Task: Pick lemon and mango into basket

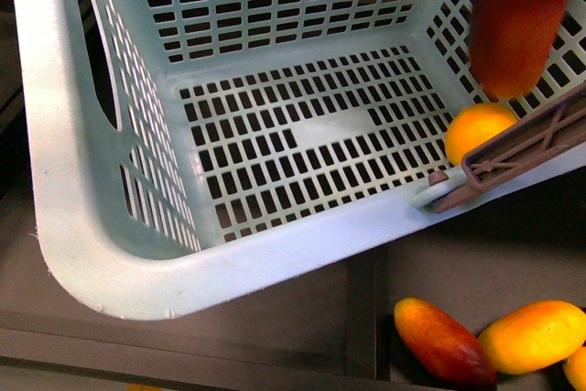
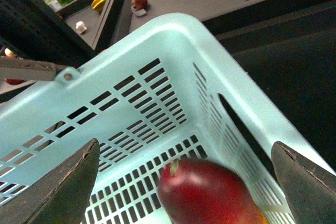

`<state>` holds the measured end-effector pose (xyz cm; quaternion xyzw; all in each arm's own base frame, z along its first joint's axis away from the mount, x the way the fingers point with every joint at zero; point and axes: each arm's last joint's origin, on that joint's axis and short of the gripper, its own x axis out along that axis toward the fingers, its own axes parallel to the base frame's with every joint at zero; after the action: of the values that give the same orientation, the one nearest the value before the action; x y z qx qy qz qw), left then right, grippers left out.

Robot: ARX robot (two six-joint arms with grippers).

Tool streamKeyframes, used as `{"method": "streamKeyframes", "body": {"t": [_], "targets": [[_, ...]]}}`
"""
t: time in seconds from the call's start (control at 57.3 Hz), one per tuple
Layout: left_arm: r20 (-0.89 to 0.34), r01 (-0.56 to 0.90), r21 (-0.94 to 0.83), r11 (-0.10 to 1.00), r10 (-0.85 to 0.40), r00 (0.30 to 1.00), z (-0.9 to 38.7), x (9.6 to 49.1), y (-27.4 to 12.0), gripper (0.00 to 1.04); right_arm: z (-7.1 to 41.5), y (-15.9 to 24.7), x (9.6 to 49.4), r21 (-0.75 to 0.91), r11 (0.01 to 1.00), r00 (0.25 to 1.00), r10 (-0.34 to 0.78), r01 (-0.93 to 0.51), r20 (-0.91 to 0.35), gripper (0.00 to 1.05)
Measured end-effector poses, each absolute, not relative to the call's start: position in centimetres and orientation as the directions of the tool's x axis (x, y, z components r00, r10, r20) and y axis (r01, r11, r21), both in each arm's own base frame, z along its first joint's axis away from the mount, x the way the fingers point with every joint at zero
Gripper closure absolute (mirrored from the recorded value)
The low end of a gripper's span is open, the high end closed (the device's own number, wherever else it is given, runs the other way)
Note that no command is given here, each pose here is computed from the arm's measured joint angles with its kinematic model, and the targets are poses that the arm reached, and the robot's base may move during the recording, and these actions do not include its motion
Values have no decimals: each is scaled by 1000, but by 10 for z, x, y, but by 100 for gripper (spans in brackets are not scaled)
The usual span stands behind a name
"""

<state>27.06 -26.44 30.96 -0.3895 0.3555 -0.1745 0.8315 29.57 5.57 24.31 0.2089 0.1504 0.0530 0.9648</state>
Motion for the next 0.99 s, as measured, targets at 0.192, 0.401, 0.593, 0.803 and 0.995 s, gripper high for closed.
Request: {"method": "streamKeyframes", "body": {"t": [0.192, 0.401, 0.593, 0.803, 0.995], "targets": [[-456, 9, -773, 634, -565, 688, 309, 271, -264, 98, 259, 22, 275, 384, 918, 963, 8, 99, -268, 9], [-456, 13, -773, 635, -569, 685, 309, 271, -264, 98, 241, 19, 257, 156, 988, 999, 5, 2, -44, 32], [-456, 12, -773, 634, -569, 685, 309, 271, -264, 98, 214, 6, 215, 26, 1000, 1000, 18, -18, -7, 74], [-456, 11, -773, 635, -567, 686, 309, 271, -264, 98, 198, 0, 190, 9, 1000, 1000, 2, -1, -9, 103], [-456, 11, -773, 634, -568, 685, 309, 271, -264, 98, 186, 0, 169, 6, 1000, 1000, 2, -1, -11, 103]]}}
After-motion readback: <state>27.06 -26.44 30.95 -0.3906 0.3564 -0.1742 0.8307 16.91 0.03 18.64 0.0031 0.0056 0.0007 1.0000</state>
